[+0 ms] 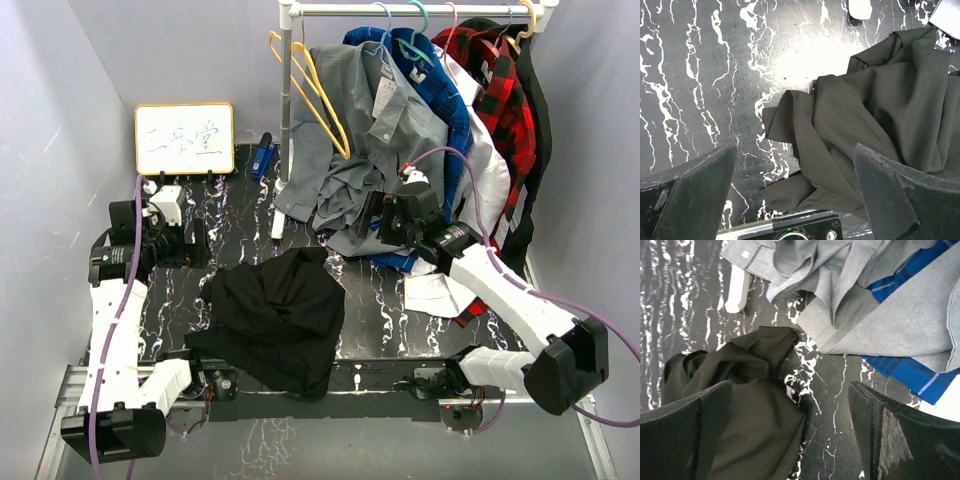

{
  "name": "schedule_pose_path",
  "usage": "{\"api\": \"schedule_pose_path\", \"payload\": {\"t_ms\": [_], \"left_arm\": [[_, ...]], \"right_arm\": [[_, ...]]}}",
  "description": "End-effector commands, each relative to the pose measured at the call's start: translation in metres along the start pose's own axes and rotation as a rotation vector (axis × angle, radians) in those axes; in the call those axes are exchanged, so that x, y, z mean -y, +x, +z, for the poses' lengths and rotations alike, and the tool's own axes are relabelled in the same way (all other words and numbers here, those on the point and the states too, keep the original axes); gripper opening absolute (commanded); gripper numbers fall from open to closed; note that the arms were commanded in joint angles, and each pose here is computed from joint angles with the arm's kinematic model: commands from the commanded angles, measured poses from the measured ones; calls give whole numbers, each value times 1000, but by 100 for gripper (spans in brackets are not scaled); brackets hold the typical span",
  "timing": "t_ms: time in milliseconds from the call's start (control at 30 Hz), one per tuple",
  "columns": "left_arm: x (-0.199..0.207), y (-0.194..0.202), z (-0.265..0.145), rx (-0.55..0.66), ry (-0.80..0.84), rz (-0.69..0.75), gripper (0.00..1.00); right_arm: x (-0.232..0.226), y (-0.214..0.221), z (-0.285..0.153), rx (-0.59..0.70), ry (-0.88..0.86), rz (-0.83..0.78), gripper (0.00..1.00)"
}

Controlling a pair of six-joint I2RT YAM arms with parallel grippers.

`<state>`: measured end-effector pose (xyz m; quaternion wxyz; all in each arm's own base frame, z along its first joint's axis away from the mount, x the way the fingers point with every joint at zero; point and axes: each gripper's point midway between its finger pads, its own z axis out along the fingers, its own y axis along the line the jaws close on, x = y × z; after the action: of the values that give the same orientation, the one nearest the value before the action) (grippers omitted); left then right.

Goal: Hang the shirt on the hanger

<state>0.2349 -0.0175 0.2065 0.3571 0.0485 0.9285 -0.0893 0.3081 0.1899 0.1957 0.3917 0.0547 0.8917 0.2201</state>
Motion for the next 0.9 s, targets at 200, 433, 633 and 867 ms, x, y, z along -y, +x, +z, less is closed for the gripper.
{"api": "schedule_pose_path", "payload": {"t_ms": [200, 433, 633, 867], "left_arm": [[-1, -5, -9, 58, -23, 2, 98], [-3, -3, -4, 35, -22, -7, 98], [31, 4, -9, -20, 205, 112, 98], [62, 42, -32, -276, 510, 390, 98]], "right_arm": [[-48, -13, -50, 112, -324, -95, 98], [-52, 13, -61, 90, -443, -152, 98], [-76, 58, -63, -48, -563, -319, 98], [-111, 113, -61, -122, -551, -533, 98]]}}
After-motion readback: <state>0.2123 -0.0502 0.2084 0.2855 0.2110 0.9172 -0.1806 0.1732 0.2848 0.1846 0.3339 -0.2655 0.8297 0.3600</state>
